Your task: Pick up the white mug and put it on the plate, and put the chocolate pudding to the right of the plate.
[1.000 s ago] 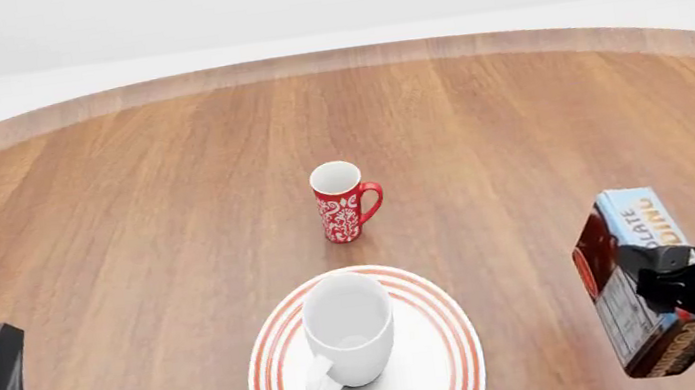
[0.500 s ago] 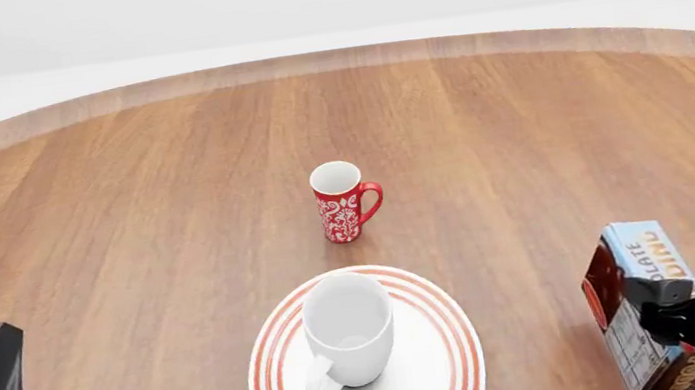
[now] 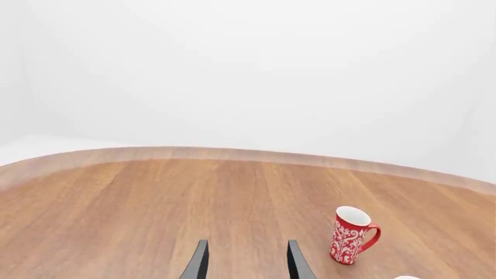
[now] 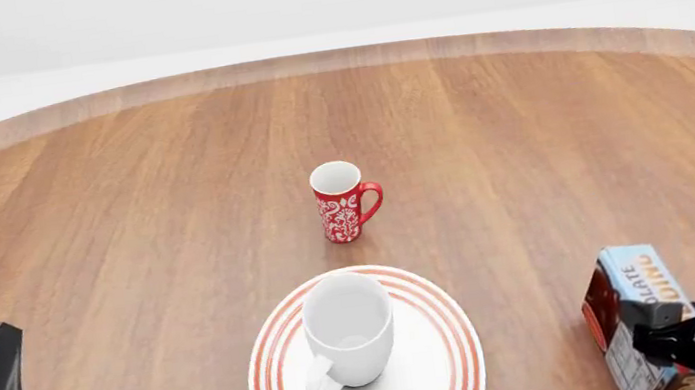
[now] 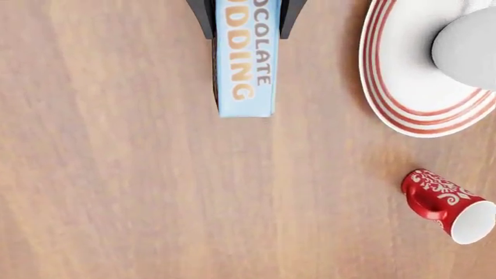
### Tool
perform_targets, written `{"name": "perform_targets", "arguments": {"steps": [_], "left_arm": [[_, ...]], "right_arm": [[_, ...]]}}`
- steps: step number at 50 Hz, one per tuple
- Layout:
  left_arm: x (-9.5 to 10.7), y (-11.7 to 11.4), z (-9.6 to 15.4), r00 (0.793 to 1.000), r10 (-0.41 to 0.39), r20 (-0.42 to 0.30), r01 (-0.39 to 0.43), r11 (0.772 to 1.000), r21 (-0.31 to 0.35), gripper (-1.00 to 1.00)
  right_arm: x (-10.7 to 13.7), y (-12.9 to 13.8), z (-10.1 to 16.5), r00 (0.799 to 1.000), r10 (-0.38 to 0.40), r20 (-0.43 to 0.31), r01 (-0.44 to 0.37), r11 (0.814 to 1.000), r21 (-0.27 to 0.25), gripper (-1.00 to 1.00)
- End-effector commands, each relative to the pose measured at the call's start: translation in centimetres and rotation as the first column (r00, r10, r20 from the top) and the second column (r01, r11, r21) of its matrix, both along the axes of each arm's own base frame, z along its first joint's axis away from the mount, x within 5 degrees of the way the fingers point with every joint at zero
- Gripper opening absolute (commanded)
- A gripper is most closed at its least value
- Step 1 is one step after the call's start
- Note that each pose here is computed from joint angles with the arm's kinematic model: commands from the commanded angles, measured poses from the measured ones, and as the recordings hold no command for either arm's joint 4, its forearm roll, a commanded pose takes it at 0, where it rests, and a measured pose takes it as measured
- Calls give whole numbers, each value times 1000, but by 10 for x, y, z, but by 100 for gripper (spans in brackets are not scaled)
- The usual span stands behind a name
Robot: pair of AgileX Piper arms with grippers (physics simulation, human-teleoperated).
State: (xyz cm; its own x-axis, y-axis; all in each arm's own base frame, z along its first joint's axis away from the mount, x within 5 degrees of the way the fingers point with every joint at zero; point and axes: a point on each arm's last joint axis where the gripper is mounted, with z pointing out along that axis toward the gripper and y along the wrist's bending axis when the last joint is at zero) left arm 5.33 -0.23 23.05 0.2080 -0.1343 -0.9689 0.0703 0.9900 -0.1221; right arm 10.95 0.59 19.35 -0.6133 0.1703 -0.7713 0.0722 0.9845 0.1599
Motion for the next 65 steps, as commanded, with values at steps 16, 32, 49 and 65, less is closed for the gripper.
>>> {"name": "perform_targets", "arguments": {"steps": [16, 32, 49, 65], "left_arm": [[0, 0, 0, 1000, 1, 1, -1, 1000, 0, 100], [0, 0, 0, 1000, 0, 1, 0, 1000, -1, 100], [0, 0, 0, 1000, 0, 1, 0, 1000, 0, 100], [-1, 0, 3, 1000, -5, 9, 5, 1000, 0, 100]], "right_arm": [[1, 2, -12, 1000, 5, -27, -4, 1000, 14, -100], [1, 3, -15, 999, 8, -36, -8, 1000, 20, 100], [0, 2, -1, 1000, 10, -8, -10, 1000, 14, 100], [-2, 1, 19, 999, 4, 35, -4, 1000, 8, 100]]}}
